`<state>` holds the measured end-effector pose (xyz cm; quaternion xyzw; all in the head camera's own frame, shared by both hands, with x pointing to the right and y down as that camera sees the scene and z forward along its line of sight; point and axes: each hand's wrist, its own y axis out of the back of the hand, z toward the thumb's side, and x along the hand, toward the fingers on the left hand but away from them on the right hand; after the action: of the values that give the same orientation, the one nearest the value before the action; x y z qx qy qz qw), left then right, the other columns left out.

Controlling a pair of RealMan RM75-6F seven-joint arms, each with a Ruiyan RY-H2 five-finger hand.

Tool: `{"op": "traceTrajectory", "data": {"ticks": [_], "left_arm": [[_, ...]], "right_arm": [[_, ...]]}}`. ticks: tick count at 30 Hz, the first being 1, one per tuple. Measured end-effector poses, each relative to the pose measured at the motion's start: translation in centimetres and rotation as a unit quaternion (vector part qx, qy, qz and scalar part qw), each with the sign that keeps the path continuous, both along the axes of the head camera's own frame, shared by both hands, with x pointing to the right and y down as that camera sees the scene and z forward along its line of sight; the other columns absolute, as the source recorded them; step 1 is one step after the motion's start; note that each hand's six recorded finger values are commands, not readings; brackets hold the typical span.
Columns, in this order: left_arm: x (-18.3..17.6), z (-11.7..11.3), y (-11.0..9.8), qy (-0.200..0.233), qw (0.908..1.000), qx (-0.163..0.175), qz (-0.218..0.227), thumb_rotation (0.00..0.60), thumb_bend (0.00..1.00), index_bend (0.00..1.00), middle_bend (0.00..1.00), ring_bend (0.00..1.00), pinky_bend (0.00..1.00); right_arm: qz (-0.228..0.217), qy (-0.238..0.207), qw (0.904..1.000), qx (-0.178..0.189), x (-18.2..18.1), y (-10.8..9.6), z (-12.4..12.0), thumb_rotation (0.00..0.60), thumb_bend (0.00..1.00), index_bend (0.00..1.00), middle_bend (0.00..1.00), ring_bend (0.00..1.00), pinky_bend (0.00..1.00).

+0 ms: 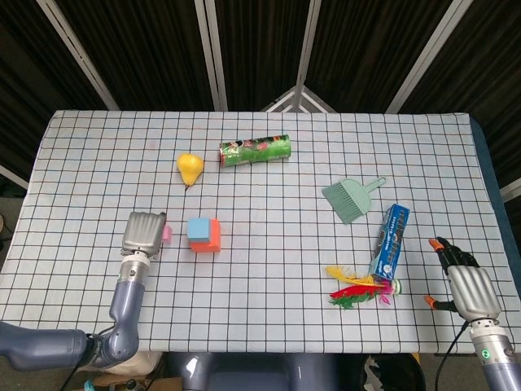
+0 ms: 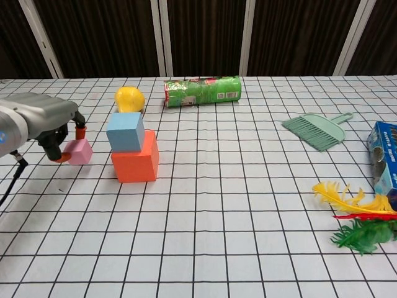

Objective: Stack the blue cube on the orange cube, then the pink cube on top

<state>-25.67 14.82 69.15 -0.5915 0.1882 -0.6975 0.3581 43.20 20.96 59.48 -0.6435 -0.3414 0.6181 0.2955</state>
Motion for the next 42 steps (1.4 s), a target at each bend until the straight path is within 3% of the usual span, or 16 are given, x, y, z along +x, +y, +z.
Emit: {"op": "traceTrajectory", "data": {"ticks": [12, 29, 42], "left_arm": [[-2.4, -7.1, -1.2, 0.018, 0.9995, 0.024, -0.012, 0.6, 0.4, 0.41, 0.75, 0.67, 0.71], [5.5, -8.9, -2.4, 0.015, 0.9994, 0.024, 0.022, 0.6, 0.4, 0.41, 0.75, 0.67, 0.71], [8.1, -8.9, -2.5, -0.015, 0.9997, 0.013, 0.013, 0.6, 0.4, 0.42, 0.75, 0.67, 0.71]], "right_arm": [[-0.008, -0.006, 0.9999, 0.001, -0.6, 0.0, -0.1, 0.6, 0.19, 0.08, 0.07, 0.13, 0.16], [-0.004, -0.009, 0.9999, 0.004, -0.3, -0.2, -0.1, 0.6, 0.19, 0.08, 0.07, 0.13, 0.16], [-0.003, -0.011, 0.9999, 0.003, -0.2, -0.2, -0.2, 0.6, 0.19, 0.08, 0.07, 0.13, 0.16]]}}
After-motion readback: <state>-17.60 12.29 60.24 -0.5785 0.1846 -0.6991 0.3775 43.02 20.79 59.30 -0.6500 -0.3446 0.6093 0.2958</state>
